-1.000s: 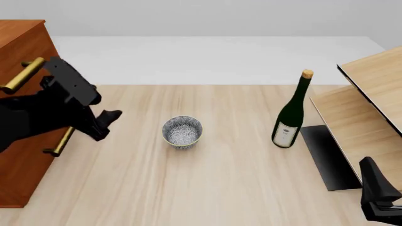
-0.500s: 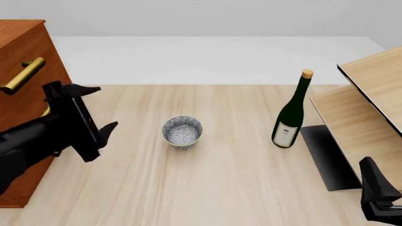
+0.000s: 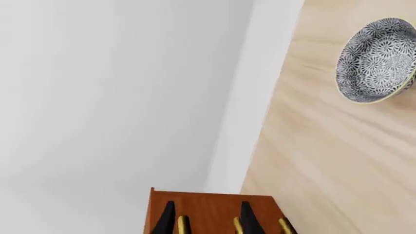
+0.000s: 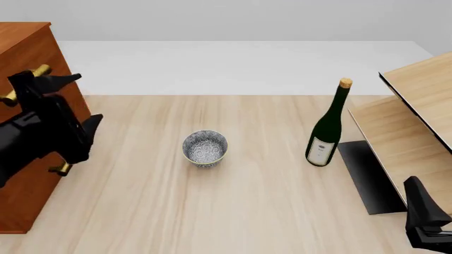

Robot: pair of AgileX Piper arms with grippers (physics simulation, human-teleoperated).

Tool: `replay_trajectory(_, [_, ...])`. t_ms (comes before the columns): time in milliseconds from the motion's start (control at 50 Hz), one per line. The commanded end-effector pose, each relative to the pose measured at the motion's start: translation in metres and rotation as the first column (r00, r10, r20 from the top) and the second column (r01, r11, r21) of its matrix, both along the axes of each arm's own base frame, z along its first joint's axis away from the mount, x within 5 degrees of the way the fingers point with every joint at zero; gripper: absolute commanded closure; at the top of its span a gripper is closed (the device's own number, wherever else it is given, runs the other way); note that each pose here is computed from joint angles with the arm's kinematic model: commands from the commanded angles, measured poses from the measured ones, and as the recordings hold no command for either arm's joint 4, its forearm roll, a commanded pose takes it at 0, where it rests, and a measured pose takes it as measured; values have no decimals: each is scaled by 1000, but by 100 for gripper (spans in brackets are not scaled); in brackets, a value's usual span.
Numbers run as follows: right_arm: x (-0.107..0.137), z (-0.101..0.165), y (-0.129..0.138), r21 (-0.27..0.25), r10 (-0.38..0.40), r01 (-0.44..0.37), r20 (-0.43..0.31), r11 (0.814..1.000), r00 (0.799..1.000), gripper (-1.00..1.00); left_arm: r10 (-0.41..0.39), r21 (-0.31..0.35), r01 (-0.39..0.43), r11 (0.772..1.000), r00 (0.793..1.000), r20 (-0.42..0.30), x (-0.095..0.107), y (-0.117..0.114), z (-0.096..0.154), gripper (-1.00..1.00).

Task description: Close the bottom drawer of the cabinet and open the top drawer.

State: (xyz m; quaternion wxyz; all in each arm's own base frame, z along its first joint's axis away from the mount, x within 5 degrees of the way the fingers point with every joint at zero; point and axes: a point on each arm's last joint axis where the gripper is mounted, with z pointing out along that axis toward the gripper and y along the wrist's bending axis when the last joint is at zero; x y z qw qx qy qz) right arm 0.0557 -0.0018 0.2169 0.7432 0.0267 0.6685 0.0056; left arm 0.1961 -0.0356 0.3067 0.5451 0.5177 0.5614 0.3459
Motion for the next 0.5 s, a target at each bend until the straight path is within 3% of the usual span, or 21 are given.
replay_trajectory(20, [0, 0, 0, -1, 3, -3, 0, 1000, 1000, -100, 60, 68, -64, 996, 996, 60, -3, 15, 1, -100])
replay_trajectory(500, [0, 0, 0, -4, 7, -7, -1, 1000, 1000, -100, 154, 70, -161, 985, 984, 89, -4, 34, -1, -100])
